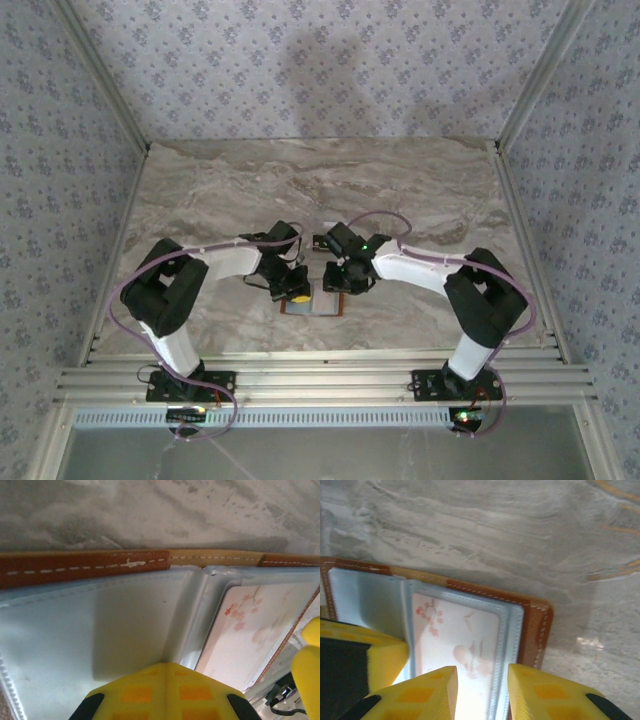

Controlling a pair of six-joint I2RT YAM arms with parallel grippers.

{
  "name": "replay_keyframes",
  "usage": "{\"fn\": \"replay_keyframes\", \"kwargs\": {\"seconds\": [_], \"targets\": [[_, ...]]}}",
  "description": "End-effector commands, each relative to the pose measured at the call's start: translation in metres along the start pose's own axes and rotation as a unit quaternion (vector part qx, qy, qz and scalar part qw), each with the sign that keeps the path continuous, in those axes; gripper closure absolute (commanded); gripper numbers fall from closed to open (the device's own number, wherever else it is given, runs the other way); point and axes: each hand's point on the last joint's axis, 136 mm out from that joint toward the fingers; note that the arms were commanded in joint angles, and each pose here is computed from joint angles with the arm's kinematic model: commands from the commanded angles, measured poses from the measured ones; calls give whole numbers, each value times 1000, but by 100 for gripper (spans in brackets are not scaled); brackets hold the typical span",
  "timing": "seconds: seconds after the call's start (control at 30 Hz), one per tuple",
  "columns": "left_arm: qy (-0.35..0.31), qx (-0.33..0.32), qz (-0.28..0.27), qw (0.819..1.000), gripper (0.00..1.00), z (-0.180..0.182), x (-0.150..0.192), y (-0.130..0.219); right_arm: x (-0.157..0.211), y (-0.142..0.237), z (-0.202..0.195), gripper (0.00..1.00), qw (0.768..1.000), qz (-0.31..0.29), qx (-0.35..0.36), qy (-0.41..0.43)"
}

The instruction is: Take the credit cards out of the card holder

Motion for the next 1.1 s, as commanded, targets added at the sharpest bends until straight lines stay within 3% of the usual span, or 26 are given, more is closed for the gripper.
{"fn": "replay_keyframes", "kwargs": {"seconds": [0.0, 0.33, 0.7, 0.97, 1.07], "targets": [[11, -9, 11, 1000, 95, 11, 8, -7, 8, -5, -7, 67, 1000, 8, 5, -18], [0, 5, -11, 1000, 92, -7, 0, 11, 17, -26, -29, 70, 998, 26, 46, -17], [-27, 66, -13, 997, 86, -44, -10, 23, 20, -27, -31, 73, 998, 30, 46, -16], [-20, -1, -1, 1000, 88, -10, -8, 10, 20, -24, -33, 73, 998, 25, 46, -18], [-21, 1, -1, 1000, 88, -8, -7, 7, 21, -23, -35, 73, 998, 26, 46, -20]]}}
Point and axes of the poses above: each hand's point on the last joint's axis, 136 mm out from that joint toward the fingers, its own y axis back along the fingers, its own z axis along the line the jaws close on, x = y × z, and after that the axes turned 10 degrees about -y, right-handed
